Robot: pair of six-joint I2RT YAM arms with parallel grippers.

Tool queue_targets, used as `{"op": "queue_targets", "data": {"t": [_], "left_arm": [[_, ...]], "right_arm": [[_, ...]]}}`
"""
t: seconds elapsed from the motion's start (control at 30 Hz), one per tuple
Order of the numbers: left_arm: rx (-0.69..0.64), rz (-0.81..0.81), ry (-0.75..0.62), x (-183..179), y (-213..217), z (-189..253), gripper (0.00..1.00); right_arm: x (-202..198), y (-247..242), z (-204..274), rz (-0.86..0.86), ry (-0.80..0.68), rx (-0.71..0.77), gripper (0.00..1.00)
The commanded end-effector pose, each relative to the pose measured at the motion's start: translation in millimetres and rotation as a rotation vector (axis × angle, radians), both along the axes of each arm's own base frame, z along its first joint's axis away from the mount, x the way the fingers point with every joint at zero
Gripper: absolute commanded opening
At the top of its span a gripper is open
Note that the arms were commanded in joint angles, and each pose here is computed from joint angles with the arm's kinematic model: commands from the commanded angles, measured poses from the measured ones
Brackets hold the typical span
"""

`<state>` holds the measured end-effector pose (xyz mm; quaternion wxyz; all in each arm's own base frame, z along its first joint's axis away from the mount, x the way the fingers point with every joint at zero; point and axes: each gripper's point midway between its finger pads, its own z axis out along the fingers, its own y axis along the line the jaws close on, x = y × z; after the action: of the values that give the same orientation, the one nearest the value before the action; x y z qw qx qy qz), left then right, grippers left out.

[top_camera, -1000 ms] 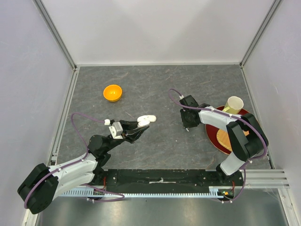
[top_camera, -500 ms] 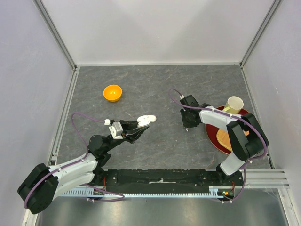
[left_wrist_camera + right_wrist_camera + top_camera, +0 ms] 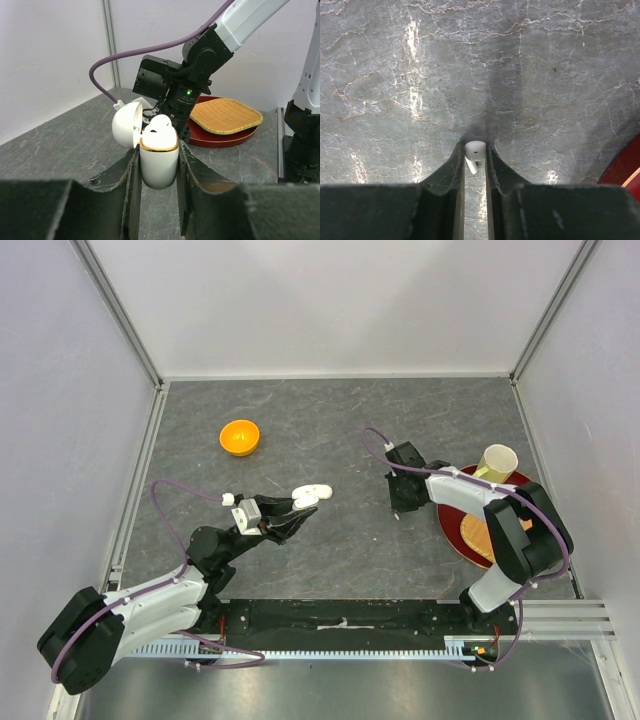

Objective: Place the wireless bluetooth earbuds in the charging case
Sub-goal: Pick up the earbud from the center of the board.

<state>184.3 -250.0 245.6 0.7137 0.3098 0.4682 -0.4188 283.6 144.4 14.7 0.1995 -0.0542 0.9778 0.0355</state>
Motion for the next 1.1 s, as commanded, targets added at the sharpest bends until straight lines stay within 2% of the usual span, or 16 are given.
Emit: {"op": "queue_targets", "data": {"t": [0.0, 0.07, 0.2, 0.33, 0.6, 0.9, 1.07], "left_arm": [[-0.027, 0.034, -0.077, 3.5, 3.4, 20.5, 0.02], [-0.027, 0.033, -0.076, 3.6, 3.6, 20.5, 0.02], [-0.025, 0.032, -0.07, 4.0, 2.8, 18.8, 0.02], [-0.025, 0.035, -0.067, 5.6, 2.4, 19.1, 0.02], [-0.03, 0.023, -0.057, 6.2, -0.6, 18.6, 0.02], [-0.044, 0.005, -0.058, 6.2, -4.1, 18.5, 0.02], [-0.044, 0.004, -0.064, 6.6, -4.9, 18.4, 0.02]], "right_arm": [[-9.9, -3.2, -2.6, -0.011, 0.024, 0.006, 0.16], [-8.4, -1.9, 0.0, -0.016, 0.013, 0.016, 0.15], [-2.1, 0.8, 11.5, -0.032, -0.034, 0.042, 0.08], [7.7, 7.4, 35.0, -0.057, -0.132, 0.106, 0.02], [17.5, 29.8, 121.9, -0.162, -0.43, 0.402, 0.0], [-9.6, 65.0, 219.9, -0.162, -0.767, 0.699, 0.0], [-29.9, 75.4, 252.6, -0.154, -0.88, 0.823, 0.0]]}}
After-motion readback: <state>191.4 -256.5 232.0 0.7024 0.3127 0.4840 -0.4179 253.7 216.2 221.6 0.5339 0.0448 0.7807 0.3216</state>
